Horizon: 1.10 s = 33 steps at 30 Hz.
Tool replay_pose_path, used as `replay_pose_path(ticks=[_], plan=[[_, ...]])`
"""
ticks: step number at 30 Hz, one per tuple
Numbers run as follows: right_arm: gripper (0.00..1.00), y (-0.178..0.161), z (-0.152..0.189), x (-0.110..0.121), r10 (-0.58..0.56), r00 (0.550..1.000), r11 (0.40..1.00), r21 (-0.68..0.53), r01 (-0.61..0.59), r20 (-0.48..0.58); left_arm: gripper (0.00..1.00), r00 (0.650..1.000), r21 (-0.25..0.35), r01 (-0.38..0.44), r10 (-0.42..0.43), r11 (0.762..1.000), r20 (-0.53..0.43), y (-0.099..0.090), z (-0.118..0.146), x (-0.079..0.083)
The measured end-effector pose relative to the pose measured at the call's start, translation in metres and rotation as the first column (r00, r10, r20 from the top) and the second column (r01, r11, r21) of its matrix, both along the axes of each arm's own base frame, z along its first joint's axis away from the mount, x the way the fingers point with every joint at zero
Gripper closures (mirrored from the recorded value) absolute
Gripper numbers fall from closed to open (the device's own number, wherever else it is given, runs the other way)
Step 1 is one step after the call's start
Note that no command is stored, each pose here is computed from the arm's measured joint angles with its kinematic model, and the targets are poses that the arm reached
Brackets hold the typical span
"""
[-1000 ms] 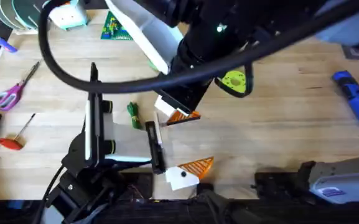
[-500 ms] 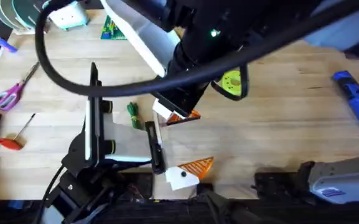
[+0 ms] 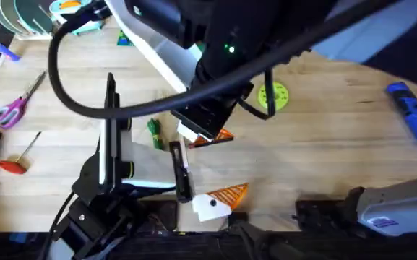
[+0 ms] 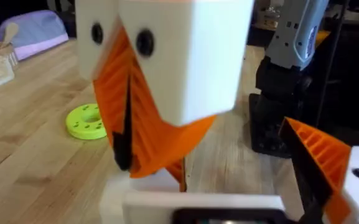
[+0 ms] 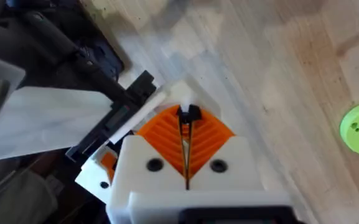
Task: Pick up the gripper from the table and insert it into the empty holder that is missing its gripper. Then pick up a screw, insert it into the mounting hole, and use the screwdriver to tighten it. Finally, clean up the table by picking up the vegetable and placing it into the bucket.
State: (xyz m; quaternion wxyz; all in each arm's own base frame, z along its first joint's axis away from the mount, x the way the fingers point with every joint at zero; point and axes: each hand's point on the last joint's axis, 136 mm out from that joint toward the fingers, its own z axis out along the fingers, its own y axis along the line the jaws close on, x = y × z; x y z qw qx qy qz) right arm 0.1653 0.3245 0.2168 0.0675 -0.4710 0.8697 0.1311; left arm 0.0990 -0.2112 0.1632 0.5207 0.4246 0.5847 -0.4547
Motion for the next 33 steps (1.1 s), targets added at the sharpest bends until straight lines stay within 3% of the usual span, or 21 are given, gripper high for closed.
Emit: replay_pose_path(ticks=[13, 16, 27, 31, 33], plan=[[0.991, 0.0000, -0.0001, 0.0000, -0.001, 1.000, 1.000, -0.001, 0.001, -0.001, 0.007, 1.000, 0.000, 0.000, 0.000, 1.000, 0.000, 0.0000, -0.0001, 0.0001], [0.838, -0.0003, -0.0003, -0.0006, -0.003, 1.000, 1.000, -0.002, 0.003, -0.004, 0.009, 1.000, 0.000, -0.001, 0.001, 1.000, 0.000, 0.0001, 0.0001, 0.0002], [0.582, -0.0001, -0.0006, -0.0036, -0.001, 1.000, 1.000, -0.005, 0.001, -0.010, 0.008, 1.000, 0.000, -0.003, 0.003, 1.000, 0.001, 0.0001, 0.0000, 0.0005], [0.357, -0.0018, 0.0009, -0.0037, -0.007, 1.000, 1.000, -0.005, 0.007, -0.010, 0.008, 1.000, 0.000, -0.006, 0.006, 1.000, 0.001, 0.0003, 0.0000, 0.0010], [0.158, -0.0059, 0.0029, -0.0015, -0.019, 1.000, 1.000, -0.009, 0.019, -0.003, 0.008, 1.000, 0.000, -0.006, 0.006, 1.000, 0.003, 0.0003, 0.0002, 0.0010]])
